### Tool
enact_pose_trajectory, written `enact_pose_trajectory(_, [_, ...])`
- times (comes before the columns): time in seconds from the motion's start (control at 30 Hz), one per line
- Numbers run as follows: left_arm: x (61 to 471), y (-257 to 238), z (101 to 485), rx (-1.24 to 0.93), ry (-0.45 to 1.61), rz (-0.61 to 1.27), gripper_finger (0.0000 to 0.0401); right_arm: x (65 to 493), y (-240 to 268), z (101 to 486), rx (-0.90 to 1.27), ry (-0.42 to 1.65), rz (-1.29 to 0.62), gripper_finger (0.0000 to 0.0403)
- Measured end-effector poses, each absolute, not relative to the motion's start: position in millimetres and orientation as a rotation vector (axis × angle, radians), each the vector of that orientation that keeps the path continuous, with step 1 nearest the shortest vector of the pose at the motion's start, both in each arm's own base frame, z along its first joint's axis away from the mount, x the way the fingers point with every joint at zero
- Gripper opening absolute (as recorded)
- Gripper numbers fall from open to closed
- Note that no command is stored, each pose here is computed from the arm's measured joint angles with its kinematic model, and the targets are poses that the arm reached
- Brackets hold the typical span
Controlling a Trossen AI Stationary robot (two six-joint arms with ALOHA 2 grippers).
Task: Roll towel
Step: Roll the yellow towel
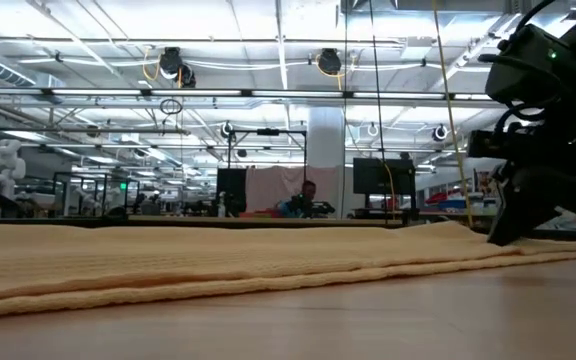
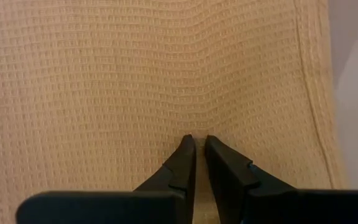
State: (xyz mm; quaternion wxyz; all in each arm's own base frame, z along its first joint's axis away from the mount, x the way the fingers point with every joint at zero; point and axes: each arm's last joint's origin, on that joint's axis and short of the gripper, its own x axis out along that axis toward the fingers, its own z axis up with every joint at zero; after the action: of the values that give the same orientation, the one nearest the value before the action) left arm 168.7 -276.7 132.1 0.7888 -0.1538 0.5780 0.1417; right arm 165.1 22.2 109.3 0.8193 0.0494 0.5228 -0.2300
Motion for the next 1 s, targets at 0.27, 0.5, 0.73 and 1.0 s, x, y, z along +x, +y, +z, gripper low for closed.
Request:
enact_pose_trajectory(0.27, [177,-283,149,-0.26,1.153,0.232,0.0047,168,24,122,0.123,0.995,-0.402,0.0])
enact_pose_trajectory(0.5, [198,-261,168,-0.082,0.971,0.25,0.0047,176,23,144,0.219,0.766,-0.435,0.0])
enact_pose_trajectory(0.73, [239,-224,179,0.177,0.881,0.286,0.0047,185,-2,145,0.327,0.646,-0.688,0.0])
enact_pose_trajectory(1.0, [304,-177,190,0.343,0.825,0.162,0.0047,192,-43,128,0.38,0.823,-0.785,0.0])
